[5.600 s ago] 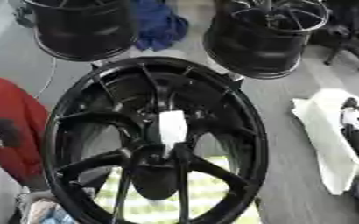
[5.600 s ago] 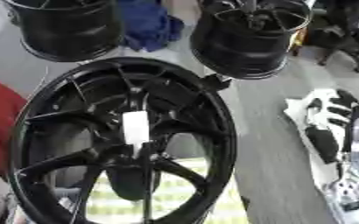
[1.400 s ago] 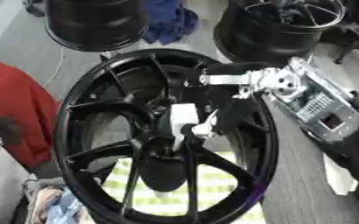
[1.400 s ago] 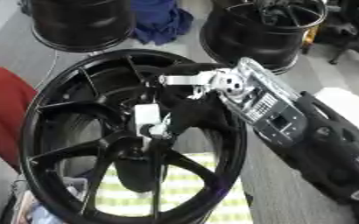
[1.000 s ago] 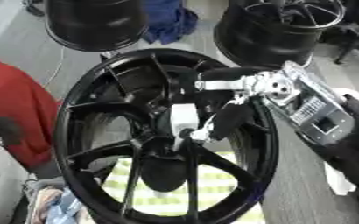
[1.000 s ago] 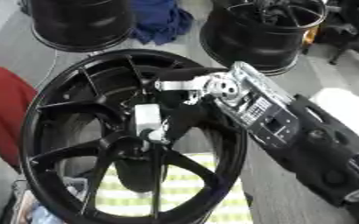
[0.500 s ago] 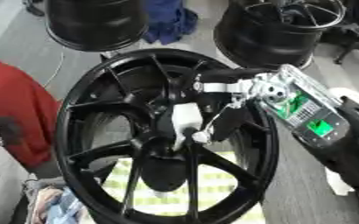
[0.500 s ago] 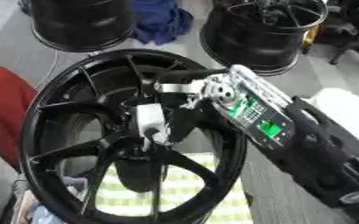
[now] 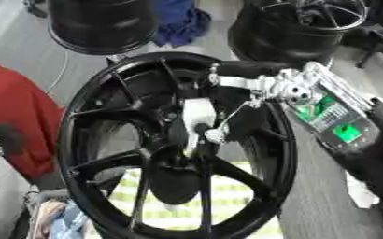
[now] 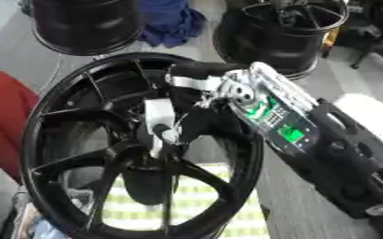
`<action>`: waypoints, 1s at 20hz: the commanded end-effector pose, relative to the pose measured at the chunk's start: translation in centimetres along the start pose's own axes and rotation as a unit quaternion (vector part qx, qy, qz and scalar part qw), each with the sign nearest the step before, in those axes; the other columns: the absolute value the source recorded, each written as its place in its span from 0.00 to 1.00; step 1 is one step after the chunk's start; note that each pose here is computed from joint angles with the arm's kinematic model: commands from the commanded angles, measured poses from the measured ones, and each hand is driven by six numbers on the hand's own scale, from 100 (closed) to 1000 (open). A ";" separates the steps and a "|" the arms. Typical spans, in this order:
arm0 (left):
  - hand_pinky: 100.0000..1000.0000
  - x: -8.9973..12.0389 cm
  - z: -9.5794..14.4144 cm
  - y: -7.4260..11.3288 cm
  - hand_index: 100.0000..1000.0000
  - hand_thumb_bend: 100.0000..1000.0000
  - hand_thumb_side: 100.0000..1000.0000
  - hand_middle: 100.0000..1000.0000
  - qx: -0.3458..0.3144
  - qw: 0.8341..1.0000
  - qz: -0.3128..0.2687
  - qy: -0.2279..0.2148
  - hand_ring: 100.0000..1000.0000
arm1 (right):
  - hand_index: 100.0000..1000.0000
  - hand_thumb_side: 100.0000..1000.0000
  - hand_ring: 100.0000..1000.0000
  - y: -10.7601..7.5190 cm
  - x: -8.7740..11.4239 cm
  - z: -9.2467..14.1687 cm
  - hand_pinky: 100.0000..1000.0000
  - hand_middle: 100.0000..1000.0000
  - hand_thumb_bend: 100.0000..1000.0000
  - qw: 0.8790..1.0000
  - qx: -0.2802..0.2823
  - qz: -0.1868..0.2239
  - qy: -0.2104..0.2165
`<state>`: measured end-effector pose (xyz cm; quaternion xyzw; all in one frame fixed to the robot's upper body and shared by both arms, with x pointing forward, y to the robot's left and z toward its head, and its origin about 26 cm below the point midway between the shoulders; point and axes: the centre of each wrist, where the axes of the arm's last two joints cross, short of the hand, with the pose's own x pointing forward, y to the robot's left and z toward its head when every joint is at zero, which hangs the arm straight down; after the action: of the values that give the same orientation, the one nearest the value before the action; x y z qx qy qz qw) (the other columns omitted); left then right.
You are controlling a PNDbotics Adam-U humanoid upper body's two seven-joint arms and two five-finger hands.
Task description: Pull the pin out of the wheel hub.
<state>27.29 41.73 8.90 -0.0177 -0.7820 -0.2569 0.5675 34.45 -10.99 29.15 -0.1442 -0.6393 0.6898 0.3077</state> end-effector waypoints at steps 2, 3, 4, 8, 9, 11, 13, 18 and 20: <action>0.69 0.9 0.2 0.8 0.80 0.00 0.89 0.63 0.001 1.000 -0.016 0.000 0.70 | 0.51 0.17 0.65 -4.0 0.2 4.4 0.73 0.42 0.00 0.997 -0.072 0.014 0.013; 0.69 0.9 0.4 0.8 0.80 0.00 0.89 0.63 0.003 1.000 -0.016 0.001 0.70 | 0.51 0.17 0.65 -4.3 0.1 5.4 0.73 0.42 0.00 0.996 -0.087 0.015 0.022; 0.69 0.9 0.5 0.9 0.80 0.00 0.89 0.63 0.005 1.000 -0.016 0.002 0.70 | 0.51 0.17 0.65 -4.6 -0.1 6.3 0.73 0.42 0.00 0.994 -0.103 0.016 0.035; 0.69 0.9 0.8 1.1 0.80 0.00 0.89 0.63 0.015 1.000 -0.014 0.000 0.70 | 0.50 0.17 0.64 -4.7 -1.7 9.6 0.71 0.42 0.00 0.980 -0.164 0.016 0.112; 0.69 1.0 0.9 1.2 0.80 0.00 0.89 0.63 0.018 1.000 -0.015 0.000 0.70 | 0.50 0.17 0.64 -4.5 -2.4 10.0 0.70 0.42 0.00 0.975 -0.176 0.008 0.133; 0.69 1.0 1.3 1.4 0.80 0.00 0.89 0.63 0.027 0.999 -0.016 0.000 0.70 | 0.51 0.18 0.63 -3.9 -4.2 10.5 0.69 0.42 0.00 0.964 -0.197 -0.019 0.175; 0.69 1.0 1.7 1.7 0.80 0.00 0.89 0.63 0.036 0.999 -0.017 -0.001 0.70 | 0.54 0.19 0.64 -2.8 -6.1 10.6 0.67 0.44 0.00 0.950 -0.216 -0.055 0.217; 0.69 1.0 2.0 2.1 0.80 0.00 0.89 0.63 0.047 0.999 -0.023 -0.003 0.70 | 0.91 0.42 0.84 1.2 -11.0 10.9 0.77 0.84 0.24 0.900 -0.248 -0.151 0.326; 0.69 0.9 2.0 2.0 0.80 0.00 0.89 0.63 0.047 0.999 -0.023 -0.003 0.70 | 0.92 0.47 0.86 3.4 -12.8 11.1 0.78 0.87 0.25 0.873 -0.254 -0.188 0.373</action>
<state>25.93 43.73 9.11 0.0138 -0.7890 -0.2277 0.5705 36.61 -26.71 24.48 -0.3218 -0.6463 0.3572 0.5926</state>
